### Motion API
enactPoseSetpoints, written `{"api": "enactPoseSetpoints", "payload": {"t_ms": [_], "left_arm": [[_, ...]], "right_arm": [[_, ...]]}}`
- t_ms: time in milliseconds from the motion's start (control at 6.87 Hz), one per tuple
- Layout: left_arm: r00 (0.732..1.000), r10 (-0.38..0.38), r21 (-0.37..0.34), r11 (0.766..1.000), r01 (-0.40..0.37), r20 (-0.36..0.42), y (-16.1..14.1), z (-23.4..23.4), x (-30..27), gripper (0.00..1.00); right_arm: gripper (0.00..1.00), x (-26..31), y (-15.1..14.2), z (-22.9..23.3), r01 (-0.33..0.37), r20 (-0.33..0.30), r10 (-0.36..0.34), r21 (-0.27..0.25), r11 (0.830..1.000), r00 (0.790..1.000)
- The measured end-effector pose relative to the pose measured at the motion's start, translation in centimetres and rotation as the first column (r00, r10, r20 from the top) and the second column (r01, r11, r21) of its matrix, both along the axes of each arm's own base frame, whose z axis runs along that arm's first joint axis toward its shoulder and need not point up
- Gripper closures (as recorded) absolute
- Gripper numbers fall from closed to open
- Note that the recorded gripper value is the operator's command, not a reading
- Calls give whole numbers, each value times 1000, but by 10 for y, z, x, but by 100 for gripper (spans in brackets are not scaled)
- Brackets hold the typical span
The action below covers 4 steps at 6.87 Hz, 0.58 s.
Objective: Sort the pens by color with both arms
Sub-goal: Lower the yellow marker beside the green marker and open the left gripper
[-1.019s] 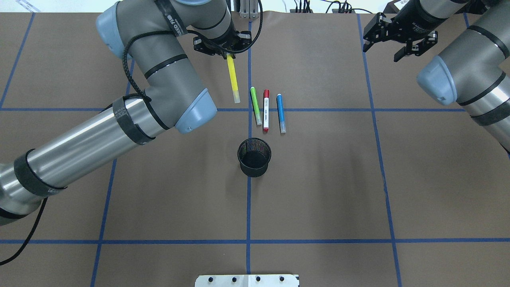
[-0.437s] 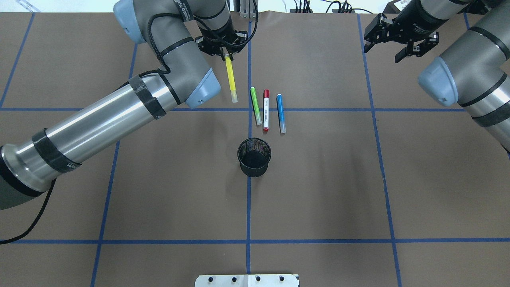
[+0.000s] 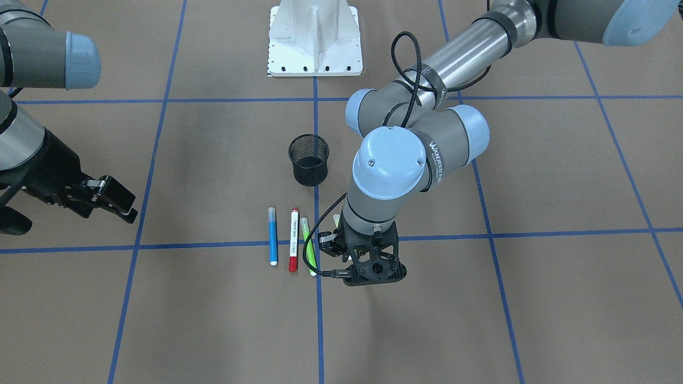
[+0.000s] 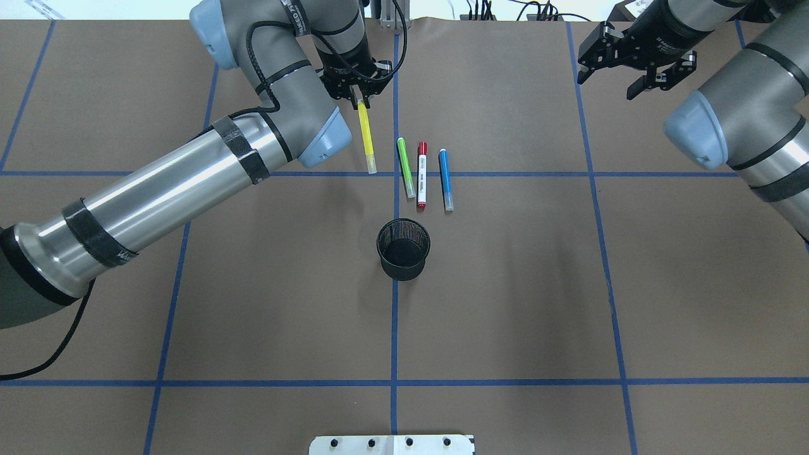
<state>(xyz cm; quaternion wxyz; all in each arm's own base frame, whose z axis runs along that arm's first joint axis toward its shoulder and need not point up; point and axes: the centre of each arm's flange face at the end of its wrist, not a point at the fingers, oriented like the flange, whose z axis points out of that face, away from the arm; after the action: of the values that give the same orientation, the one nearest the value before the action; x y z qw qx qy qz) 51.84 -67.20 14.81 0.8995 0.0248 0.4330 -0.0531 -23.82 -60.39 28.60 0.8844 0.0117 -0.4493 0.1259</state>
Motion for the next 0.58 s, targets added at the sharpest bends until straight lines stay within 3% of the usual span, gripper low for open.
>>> {"api": "enactPoseSetpoints", "payload": {"t_ms": [291, 582], "left_arm": [[1000, 20, -18, 1000, -20, 6, 3, 7, 13, 83], [1000, 29, -16, 999, -29, 4, 7, 8, 20, 79]], "right_arm": [[2, 0, 0, -1, 0, 1, 0, 2, 1000, 1000], [1, 0, 0, 0, 0, 0, 0, 0, 1000, 1000]]}}
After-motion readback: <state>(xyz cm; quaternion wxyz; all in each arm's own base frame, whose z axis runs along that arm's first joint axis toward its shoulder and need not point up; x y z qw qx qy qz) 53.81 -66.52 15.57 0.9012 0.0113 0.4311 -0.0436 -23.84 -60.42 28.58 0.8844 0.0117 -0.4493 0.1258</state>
